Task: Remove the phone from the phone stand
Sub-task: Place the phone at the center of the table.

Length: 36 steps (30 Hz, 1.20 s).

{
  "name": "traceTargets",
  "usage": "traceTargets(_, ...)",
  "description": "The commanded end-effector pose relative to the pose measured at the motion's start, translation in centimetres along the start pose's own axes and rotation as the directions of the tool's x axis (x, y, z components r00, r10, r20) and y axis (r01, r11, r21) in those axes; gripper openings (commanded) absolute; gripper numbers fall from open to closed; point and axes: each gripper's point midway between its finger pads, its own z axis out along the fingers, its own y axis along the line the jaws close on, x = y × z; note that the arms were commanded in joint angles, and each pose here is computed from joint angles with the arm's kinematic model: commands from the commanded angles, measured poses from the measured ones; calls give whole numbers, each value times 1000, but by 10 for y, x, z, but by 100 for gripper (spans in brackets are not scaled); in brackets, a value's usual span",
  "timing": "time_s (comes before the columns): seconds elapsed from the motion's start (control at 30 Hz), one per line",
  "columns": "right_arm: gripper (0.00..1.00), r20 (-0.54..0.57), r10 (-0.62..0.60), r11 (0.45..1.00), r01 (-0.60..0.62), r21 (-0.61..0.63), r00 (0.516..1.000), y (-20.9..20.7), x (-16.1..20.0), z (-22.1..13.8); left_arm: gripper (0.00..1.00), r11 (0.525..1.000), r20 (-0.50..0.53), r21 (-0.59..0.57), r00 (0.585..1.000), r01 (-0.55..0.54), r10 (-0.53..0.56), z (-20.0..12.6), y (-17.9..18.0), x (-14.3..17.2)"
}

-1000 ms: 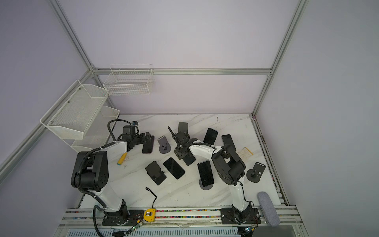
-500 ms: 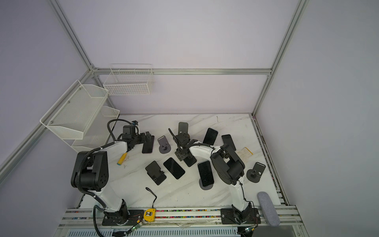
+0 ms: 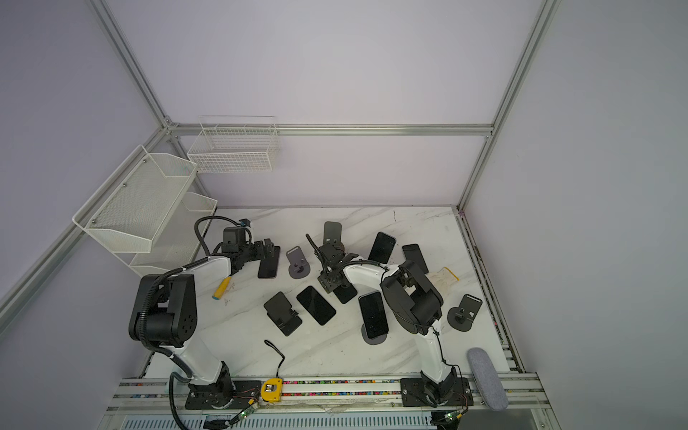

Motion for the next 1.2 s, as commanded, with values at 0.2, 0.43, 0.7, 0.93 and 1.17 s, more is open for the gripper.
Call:
traceTargets(0.2, 70, -129, -31, 999, 28, -26, 991, 6, 39, 29, 100, 1000, 67, 0, 998, 12, -12, -11, 2, -15)
traceTargets(0.43, 73, -136, -51, 997, 43, -61, 989, 10, 39, 23, 100, 1000, 60, 1, 998, 13, -13, -10, 2, -15)
traceTargets(0.7, 76, -163, -52, 996, 39, -81, 985, 14, 45, 21, 100, 1000, 59, -1, 998, 14, -14, -9, 2, -16)
traceTargets(0.93, 77, -169, -63, 997, 54, -60, 984, 9, 49, 19, 100, 1000, 64, 0, 998, 14, -14, -10, 2, -16)
traceTargets(1.17, 78, -174, -61, 996, 49, -70, 983, 11, 51, 20, 100, 1000, 71, 14, 997, 9, -10, -12, 0, -15)
